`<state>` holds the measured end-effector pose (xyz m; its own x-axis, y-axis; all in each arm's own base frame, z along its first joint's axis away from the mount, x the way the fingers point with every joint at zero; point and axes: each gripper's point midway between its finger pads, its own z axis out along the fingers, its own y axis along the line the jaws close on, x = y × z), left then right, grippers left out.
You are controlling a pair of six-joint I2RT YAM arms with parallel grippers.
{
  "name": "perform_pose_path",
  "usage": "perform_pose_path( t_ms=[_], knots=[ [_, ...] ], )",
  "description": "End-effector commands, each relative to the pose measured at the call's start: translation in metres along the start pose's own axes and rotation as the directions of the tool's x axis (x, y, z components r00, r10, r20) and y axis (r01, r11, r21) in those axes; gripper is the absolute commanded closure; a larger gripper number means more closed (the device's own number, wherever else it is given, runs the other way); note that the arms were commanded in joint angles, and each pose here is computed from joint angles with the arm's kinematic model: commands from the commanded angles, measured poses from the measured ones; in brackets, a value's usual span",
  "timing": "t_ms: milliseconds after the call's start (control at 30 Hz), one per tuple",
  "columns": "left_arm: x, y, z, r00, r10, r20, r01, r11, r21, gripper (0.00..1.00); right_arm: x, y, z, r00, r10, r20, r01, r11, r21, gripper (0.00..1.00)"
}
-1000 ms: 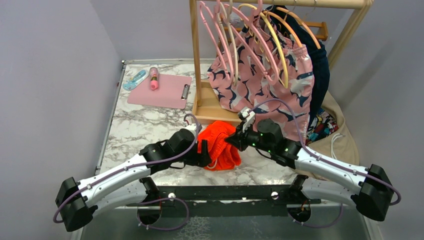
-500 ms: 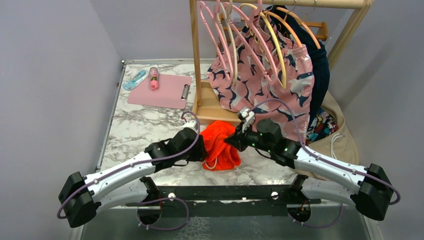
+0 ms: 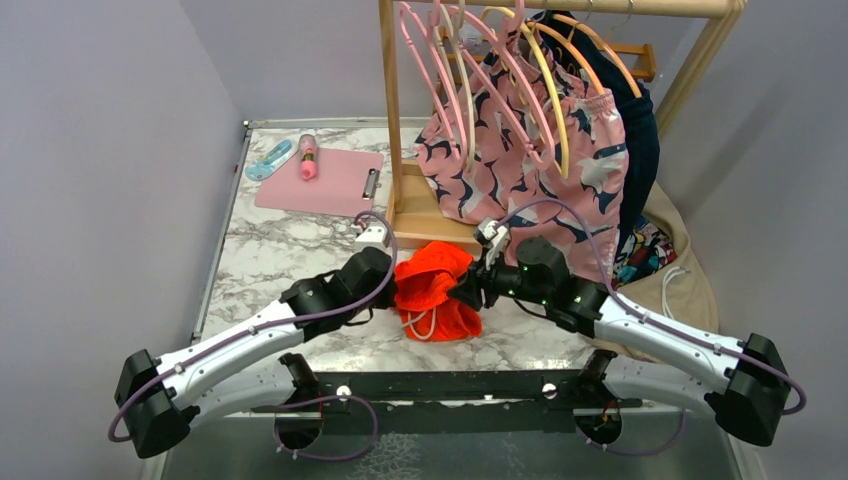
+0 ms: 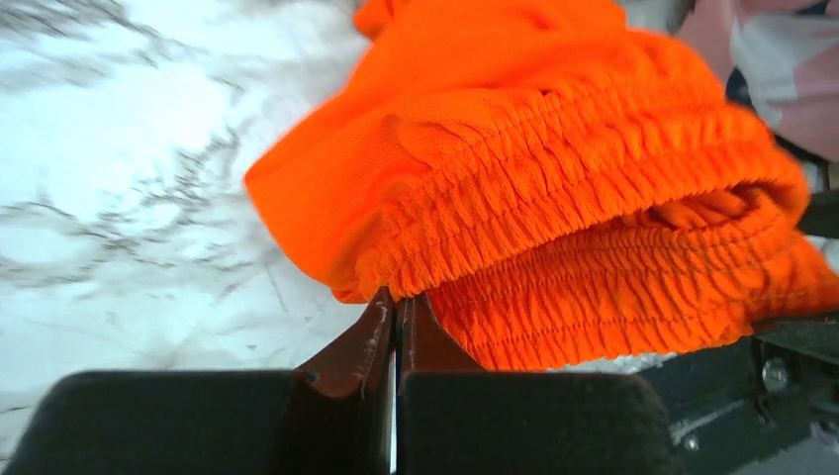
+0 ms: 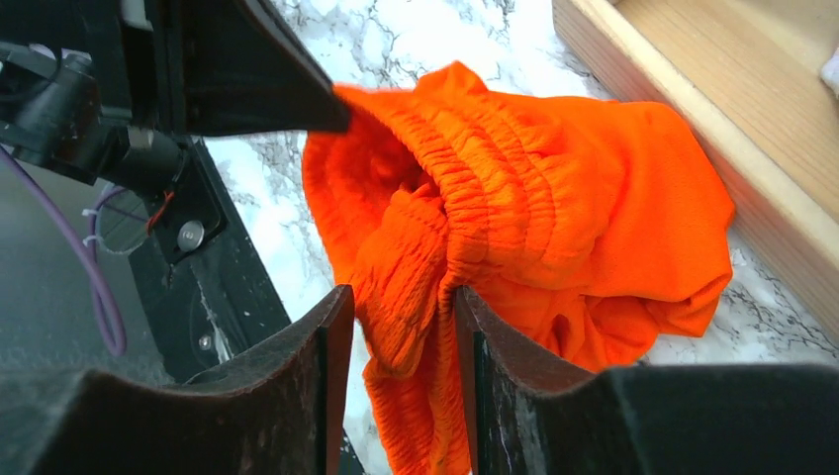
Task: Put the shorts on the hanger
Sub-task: Adjust the shorts at the center of the board.
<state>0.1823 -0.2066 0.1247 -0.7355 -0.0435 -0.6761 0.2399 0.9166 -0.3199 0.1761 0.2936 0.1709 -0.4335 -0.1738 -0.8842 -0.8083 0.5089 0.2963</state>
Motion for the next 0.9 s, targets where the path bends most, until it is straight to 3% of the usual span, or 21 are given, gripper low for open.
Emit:
perform_pose_path(
  t_ms=[0, 300, 467, 600, 867],
  knots=[
    [-0.047, 0.022, -0.027, 0.984, 0.053, 0.172, -0.03, 0.991, -0.131, 1.0, -0.015, 0.008, -0.015, 0.999, -0.011, 0.034, 0.011, 1.0, -0.011, 0.54],
    [-0.079, 0.048, -0.06, 0.946, 0.088, 0.312, -0.01, 0.97, -0.243, 1.0, -0.006, -0.001, -0.027, 0.997, 0.043, 0.061, -0.046, 0.998, 0.049, 0.46],
    [-0.083, 0.052, -0.062, 0.94, 0.095, 0.328, -0.005, 0.964, -0.265, 1.0, 0.022, 0.005, -0.021, 0.993, 0.111, -0.036, -0.111, 0.994, 0.007, 0.45],
    [-0.083, 0.051, -0.06, 0.941, 0.102, 0.321, -0.01, 0.961, -0.275, 1.0, 0.048, 0.022, -0.016, 0.979, 0.149, -0.14, -0.162, 0.983, -0.09, 0.33],
    [-0.083, 0.051, -0.056, 0.943, 0.111, 0.313, -0.018, 0.959, -0.284, 1.0, 0.069, 0.026, -0.005, 0.974, 0.093, -0.208, -0.097, 0.995, -0.007, 0.31]
  ],
)
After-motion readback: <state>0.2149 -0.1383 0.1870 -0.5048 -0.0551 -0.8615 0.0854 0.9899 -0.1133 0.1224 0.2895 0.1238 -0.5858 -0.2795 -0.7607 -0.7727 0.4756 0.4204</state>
